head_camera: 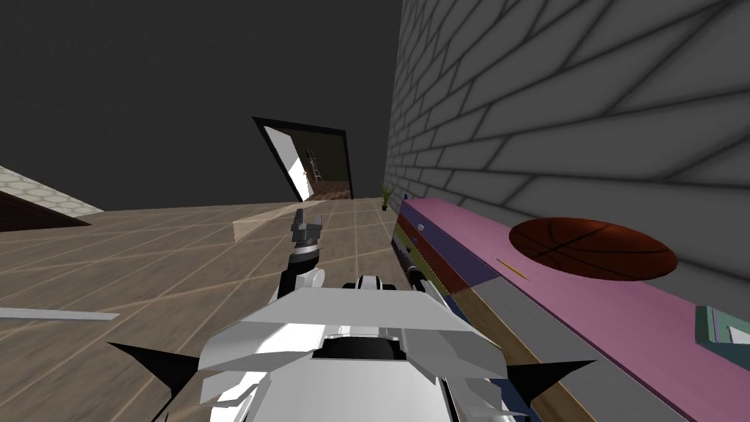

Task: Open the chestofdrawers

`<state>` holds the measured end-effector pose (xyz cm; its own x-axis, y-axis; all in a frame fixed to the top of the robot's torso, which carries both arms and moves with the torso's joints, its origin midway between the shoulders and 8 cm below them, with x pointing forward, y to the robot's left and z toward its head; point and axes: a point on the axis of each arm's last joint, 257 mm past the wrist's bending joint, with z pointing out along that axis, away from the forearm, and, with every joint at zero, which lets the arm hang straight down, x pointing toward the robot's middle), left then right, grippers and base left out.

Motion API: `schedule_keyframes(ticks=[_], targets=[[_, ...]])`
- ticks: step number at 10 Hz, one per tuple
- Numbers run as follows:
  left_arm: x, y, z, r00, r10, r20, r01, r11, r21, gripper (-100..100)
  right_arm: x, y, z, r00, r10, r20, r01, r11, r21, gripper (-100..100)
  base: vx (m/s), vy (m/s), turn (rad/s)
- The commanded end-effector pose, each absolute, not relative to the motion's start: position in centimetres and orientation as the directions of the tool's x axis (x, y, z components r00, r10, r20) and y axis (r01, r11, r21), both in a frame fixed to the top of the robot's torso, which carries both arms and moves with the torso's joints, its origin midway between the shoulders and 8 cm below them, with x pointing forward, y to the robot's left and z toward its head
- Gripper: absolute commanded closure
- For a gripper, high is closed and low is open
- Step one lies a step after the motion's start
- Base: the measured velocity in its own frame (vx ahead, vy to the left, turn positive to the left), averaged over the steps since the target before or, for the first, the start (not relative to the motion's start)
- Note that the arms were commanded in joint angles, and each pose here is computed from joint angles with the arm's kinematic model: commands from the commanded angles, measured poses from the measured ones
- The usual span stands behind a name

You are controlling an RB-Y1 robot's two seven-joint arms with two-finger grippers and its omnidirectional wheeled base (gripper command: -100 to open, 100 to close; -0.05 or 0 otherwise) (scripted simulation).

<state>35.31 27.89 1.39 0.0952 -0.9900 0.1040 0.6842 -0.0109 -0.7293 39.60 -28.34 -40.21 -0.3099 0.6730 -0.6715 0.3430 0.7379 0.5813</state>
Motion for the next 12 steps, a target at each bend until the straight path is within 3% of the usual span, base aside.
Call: schedule_keyframes(ticks=[1,12], targets=[[35.3,27.9,1.4,0.095,-0.990,0.104,0.684,-0.011,-0.729,0,38.1,-30.2,-43.8,-0.370,0.627,-0.686,0.415,0.772,0.482,-100,0.053,0.034,0.119],[35.3,27.9,1.4,0.095,-0.990,0.104,0.684,-0.011,-0.729,0,30.4,-37.4,-52.9,-0.581,0.449,-0.679,0.547,0.833,0.082,-100,0.045,0.029,0.102]])
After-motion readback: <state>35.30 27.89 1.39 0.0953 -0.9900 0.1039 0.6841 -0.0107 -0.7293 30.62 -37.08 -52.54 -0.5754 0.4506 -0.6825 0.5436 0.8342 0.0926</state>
